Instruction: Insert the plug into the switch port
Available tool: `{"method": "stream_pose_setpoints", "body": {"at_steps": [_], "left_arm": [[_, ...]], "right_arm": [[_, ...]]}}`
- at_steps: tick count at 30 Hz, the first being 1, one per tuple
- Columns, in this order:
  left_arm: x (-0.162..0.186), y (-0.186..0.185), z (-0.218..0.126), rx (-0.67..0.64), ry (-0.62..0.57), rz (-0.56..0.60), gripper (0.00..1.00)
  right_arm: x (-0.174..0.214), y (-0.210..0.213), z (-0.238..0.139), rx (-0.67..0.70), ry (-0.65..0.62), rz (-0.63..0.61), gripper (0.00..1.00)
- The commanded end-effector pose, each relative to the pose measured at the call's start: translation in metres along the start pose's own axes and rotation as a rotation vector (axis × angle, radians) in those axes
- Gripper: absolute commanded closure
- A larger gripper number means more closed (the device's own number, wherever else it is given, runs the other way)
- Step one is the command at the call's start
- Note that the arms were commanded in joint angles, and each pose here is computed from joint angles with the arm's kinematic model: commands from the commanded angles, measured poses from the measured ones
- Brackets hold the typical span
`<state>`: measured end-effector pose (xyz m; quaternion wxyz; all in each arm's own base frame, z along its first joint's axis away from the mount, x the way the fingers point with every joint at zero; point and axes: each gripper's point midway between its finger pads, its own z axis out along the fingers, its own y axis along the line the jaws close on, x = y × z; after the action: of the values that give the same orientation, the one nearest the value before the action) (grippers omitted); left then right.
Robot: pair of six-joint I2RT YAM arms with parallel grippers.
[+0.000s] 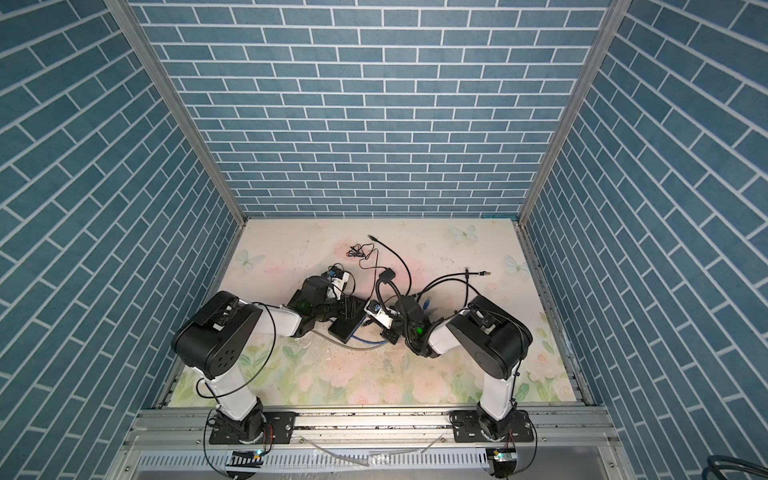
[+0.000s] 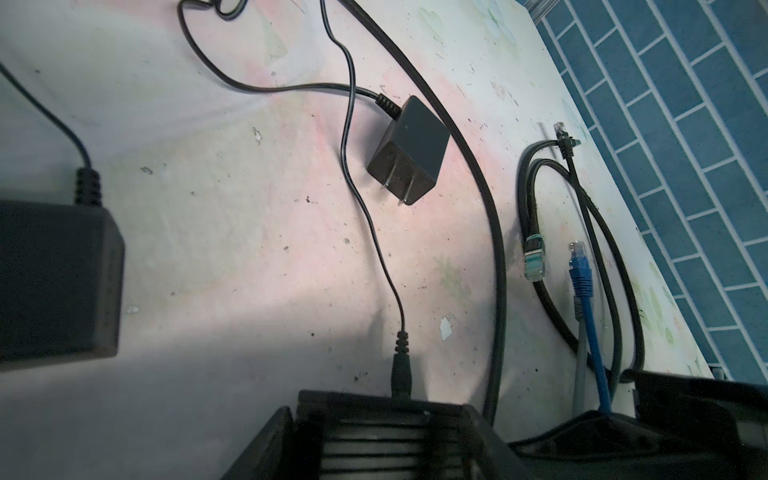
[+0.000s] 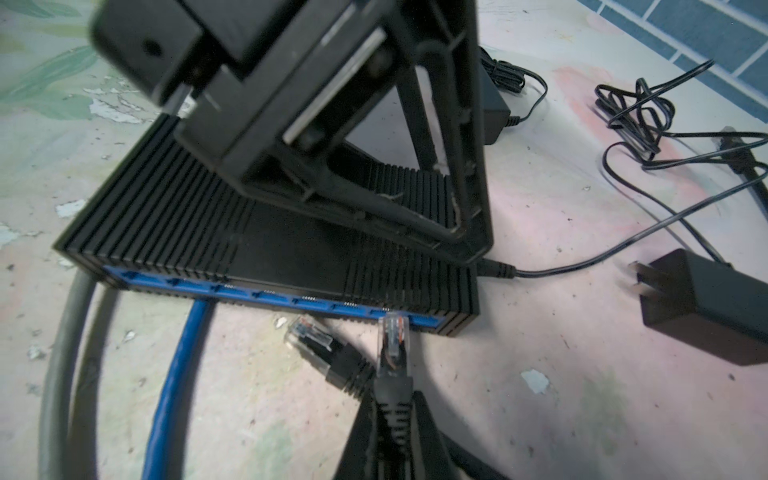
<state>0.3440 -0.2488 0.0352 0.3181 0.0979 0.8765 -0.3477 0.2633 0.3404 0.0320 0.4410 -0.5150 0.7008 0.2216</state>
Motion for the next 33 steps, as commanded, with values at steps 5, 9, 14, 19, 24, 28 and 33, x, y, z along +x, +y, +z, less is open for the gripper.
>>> {"method": "stream_pose_setpoints", "body": {"at_steps": [5,9,14,19,24,28,33], "left_arm": [[0.063,0.022,0.003,-0.067,0.181,-0.119,0.36],[0.065,0.024,0.002,-0.075,0.174,-0.135,0.36],[0.065,0.03,0.0,-0.106,0.156,-0.162,0.37],[0.068,0.037,-0.002,-0.14,0.145,-0.177,0.37],[0.07,0.034,-0.001,-0.116,0.148,-0.178,0.38],[0.069,0.014,0.003,0.002,0.156,-0.159,0.39],[0.066,-0.005,0.001,0.106,0.16,-0.151,0.39]], "right_arm": [[-0.046,-0.005,0.008,0.013,-0.129,0.029,1.0],[-0.058,-0.008,0.01,0.034,-0.177,0.048,1.0],[-0.062,-0.003,0.013,0.025,-0.156,0.048,1.0],[-0.059,-0.006,0.017,0.059,-0.115,0.057,1.0],[-0.066,-0.011,0.017,0.09,-0.156,0.057,1.0],[-0.076,-0.015,0.018,0.118,-0.225,0.046,1.0],[-0.092,-0.015,0.012,0.122,-0.324,0.042,1.0]]}}
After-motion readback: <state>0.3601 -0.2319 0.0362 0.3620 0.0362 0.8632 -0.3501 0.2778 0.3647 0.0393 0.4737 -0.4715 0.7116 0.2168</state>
